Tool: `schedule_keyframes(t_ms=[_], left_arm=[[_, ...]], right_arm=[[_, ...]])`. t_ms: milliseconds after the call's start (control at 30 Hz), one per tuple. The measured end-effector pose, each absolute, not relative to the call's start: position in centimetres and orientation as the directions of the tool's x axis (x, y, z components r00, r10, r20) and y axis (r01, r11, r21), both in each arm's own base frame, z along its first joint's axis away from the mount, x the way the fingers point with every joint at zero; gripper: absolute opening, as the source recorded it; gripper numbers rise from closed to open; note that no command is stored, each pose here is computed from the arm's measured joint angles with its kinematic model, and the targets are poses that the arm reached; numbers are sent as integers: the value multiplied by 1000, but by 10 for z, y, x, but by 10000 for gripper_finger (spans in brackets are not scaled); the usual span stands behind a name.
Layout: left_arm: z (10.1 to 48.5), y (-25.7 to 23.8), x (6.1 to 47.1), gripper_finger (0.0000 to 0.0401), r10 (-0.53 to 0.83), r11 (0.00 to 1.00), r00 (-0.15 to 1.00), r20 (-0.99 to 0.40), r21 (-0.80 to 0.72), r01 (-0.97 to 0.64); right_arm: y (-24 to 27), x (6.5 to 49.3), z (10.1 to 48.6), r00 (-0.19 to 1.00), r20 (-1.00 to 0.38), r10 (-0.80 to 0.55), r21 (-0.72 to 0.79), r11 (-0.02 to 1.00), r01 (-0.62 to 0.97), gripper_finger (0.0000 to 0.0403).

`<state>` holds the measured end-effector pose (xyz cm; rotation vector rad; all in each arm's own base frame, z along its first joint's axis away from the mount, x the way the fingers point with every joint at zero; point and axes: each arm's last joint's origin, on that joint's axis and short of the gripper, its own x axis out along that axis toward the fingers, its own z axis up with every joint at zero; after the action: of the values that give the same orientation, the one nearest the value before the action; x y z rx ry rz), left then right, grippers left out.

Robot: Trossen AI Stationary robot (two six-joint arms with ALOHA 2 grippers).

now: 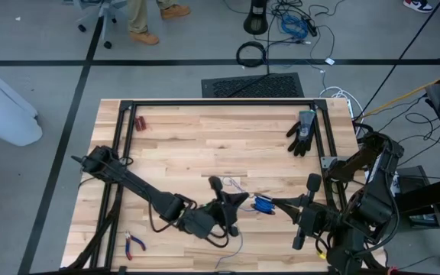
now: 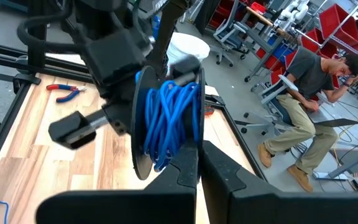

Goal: Coil cords
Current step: Uncoil the blue wire from the spool

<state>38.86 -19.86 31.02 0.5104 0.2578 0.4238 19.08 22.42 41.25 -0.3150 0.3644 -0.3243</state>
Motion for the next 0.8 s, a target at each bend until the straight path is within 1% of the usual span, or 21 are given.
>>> schedule_keyframes(t_ms=[200, 433, 567, 800], left_arm=[[328, -208, 366, 1, 498, 760, 860, -114, 535, -369], [348, -221, 339, 1, 516, 748, 852, -87, 530, -399], [355, -225, 331, 0, 501, 757, 862, -79, 523, -392], [358, -229, 329, 0, 490, 752, 869, -65, 536, -384]], right_arm=[[224, 191, 412, 884, -295, -363, -355, 901, 251, 0], [224, 192, 411, 882, -296, -368, -354, 899, 257, 0], [222, 202, 406, 867, -301, -398, -371, 886, 277, 0], [208, 226, 400, 822, -305, -481, -397, 849, 349, 0]])
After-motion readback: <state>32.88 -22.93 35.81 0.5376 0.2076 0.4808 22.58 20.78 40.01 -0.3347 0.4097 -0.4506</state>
